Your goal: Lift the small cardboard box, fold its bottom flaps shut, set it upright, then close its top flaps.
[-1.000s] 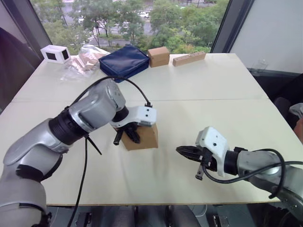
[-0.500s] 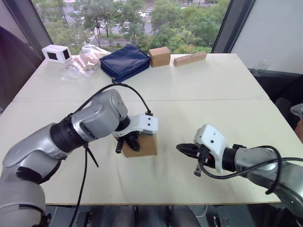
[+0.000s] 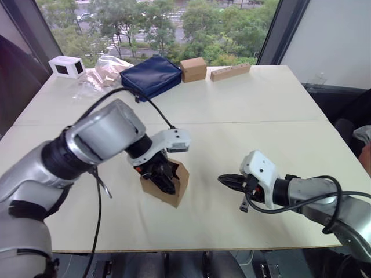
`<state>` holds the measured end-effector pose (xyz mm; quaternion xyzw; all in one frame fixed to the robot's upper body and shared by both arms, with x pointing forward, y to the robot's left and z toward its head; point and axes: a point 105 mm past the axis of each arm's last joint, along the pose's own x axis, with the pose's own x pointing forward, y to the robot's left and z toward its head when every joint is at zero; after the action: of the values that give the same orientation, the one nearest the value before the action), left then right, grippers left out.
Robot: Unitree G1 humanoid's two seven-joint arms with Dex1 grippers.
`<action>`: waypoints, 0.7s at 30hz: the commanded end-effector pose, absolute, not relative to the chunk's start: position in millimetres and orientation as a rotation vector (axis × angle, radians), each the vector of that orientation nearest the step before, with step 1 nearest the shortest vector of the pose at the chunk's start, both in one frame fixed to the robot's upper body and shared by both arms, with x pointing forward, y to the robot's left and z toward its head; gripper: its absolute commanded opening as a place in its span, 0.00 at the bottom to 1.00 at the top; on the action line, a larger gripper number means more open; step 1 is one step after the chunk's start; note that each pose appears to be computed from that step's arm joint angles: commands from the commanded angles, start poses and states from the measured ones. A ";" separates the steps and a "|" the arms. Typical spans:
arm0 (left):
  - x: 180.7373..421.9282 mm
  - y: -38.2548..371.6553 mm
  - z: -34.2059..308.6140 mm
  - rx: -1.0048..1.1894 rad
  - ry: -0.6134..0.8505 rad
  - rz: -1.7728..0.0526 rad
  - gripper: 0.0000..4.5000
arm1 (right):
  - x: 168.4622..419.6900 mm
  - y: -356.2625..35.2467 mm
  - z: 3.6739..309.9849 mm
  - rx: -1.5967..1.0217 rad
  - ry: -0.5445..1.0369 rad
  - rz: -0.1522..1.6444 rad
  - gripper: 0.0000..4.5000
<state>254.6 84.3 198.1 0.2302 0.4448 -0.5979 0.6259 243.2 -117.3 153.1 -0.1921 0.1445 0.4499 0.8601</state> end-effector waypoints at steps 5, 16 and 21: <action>266.7 114.5 237.1 0.335 0.757 -1.458 0.67 | 243.1 -112.1 179.2 -0.282 0.189 0.989 0.00; 322.2 152.3 278.8 0.028 0.238 -1.163 0.54 | 236.2 -107.6 171.3 -0.198 0.217 1.041 0.00; 328.4 183.3 219.2 0.124 0.326 -1.000 0.12 | 226.3 -93.4 161.8 -0.204 0.249 1.115 0.00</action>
<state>327.7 173.8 223.3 0.0226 0.1661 -0.4985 0.8505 232.9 -102.6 158.5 -0.0888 0.1301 0.5070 0.8474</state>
